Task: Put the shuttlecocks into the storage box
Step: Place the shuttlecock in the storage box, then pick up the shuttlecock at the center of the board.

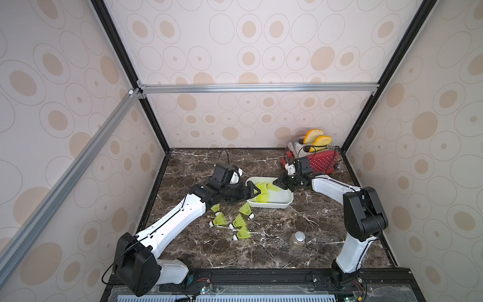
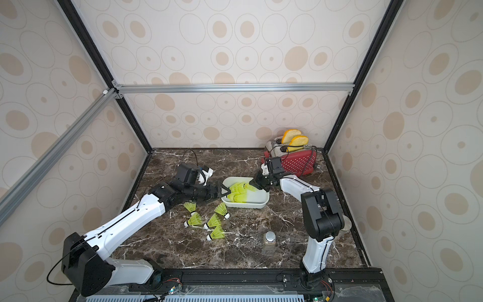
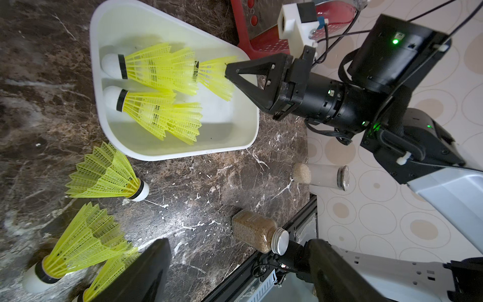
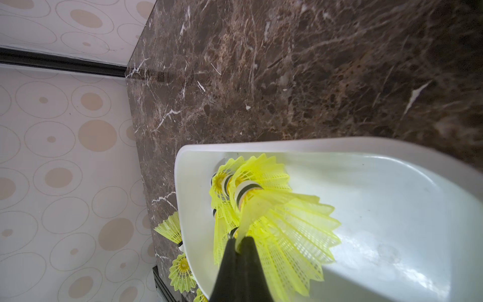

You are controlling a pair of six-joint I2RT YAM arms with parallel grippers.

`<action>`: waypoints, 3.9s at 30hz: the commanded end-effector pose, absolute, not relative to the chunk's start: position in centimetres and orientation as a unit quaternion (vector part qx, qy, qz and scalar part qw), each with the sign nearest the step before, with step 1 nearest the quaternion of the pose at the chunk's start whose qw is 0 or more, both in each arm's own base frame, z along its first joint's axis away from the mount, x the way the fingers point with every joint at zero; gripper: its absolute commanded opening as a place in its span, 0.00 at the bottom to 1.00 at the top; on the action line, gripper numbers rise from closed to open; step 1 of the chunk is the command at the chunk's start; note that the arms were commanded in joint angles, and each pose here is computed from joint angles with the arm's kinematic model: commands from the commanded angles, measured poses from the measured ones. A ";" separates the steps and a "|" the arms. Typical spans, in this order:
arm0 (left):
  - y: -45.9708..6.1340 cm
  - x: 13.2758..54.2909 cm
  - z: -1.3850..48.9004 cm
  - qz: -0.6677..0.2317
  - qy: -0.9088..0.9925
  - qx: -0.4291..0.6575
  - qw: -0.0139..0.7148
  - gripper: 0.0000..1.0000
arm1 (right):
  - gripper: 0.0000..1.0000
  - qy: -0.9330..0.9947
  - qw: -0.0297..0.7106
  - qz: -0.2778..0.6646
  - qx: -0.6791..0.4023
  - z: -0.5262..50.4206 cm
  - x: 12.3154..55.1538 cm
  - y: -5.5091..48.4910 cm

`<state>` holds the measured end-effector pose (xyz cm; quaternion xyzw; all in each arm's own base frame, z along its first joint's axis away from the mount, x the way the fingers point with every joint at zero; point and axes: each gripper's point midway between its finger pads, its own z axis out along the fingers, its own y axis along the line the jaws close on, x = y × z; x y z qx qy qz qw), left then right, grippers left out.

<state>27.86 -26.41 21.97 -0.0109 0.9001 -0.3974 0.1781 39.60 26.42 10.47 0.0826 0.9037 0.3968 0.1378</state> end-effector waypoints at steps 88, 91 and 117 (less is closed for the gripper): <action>-25.5 27.3 23.2 -0.386 0.901 0.007 0.200 0.86 | 0.69 0.952 0.104 0.286 0.027 14.4 37.6 23.6; -24.8 26.6 23.0 -0.375 0.905 0.011 0.199 0.86 | 0.69 0.952 0.125 0.280 0.021 16.1 37.0 22.9; -14.0 13.1 18.4 -0.268 0.951 0.009 0.156 0.86 | 0.58 0.916 0.041 0.329 -0.224 12.0 16.1 36.2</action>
